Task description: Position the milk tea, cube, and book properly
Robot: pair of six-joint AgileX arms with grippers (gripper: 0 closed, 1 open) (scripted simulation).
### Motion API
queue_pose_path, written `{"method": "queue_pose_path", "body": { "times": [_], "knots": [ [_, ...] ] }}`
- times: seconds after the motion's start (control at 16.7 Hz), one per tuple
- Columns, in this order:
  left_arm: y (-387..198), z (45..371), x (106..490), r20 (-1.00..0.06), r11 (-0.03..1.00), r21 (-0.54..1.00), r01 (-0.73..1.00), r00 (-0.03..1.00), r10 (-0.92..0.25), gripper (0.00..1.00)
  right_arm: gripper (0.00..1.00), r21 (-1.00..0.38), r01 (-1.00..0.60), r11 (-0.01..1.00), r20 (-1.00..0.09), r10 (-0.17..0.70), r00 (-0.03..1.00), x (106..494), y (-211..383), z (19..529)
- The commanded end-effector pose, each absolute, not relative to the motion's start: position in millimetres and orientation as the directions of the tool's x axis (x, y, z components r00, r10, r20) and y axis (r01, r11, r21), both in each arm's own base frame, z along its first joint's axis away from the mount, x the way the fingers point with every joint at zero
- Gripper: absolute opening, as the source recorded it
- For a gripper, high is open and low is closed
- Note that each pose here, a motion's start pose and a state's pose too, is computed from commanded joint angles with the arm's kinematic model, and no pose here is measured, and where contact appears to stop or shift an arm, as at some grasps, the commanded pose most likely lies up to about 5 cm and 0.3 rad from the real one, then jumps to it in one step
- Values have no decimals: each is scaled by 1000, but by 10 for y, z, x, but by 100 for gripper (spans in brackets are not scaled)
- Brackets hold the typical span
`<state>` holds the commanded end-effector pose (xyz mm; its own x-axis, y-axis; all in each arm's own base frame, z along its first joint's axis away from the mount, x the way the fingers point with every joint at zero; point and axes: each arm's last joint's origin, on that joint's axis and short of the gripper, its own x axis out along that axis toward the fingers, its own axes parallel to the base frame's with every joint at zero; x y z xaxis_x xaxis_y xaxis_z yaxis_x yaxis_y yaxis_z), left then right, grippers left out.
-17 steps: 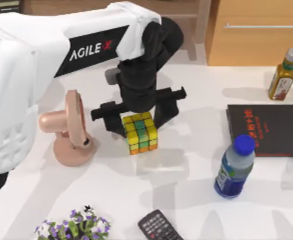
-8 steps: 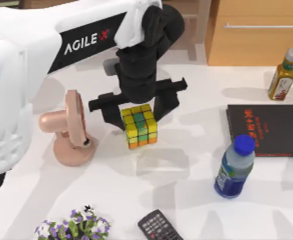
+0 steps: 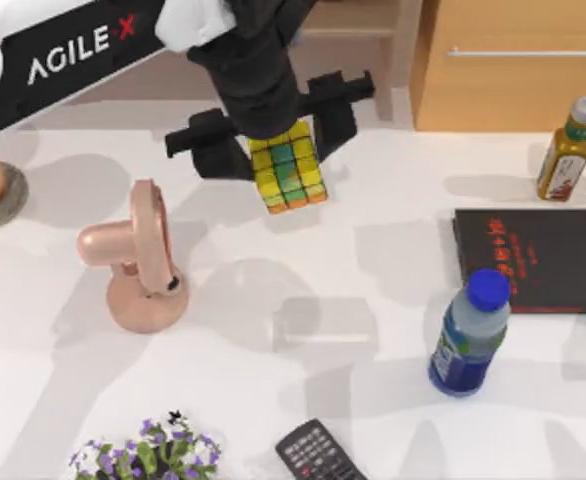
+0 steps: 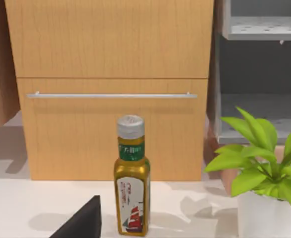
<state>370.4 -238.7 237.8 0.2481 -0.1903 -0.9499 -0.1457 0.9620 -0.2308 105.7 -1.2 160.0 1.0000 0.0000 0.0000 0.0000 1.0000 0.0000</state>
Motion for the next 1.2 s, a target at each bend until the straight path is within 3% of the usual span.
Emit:
{"method": "queue_pose_path", "body": {
  "times": [0.3,0.6,0.9,1.2],
  "knots": [
    [-1767,3299,3719,-694,917,-390,84,628,-353,0,100,0,0,1000,0,0,1000,1057,-12,1600],
    [-878,3948,3614,-313,938,-280,203,904,-289,0,100,0,0,1000,0,0,1000,1057,-12,1600],
    [-73,4047,3571,-61,991,-85,102,992,-108,0,100,0,0,1000,0,0,1000,1057,-12,1600],
    [296,3938,3588,2,1000,-1,18,1000,-18,0,100,0,0,1000,0,0,1000,1057,-12,1600]
  ]
}}
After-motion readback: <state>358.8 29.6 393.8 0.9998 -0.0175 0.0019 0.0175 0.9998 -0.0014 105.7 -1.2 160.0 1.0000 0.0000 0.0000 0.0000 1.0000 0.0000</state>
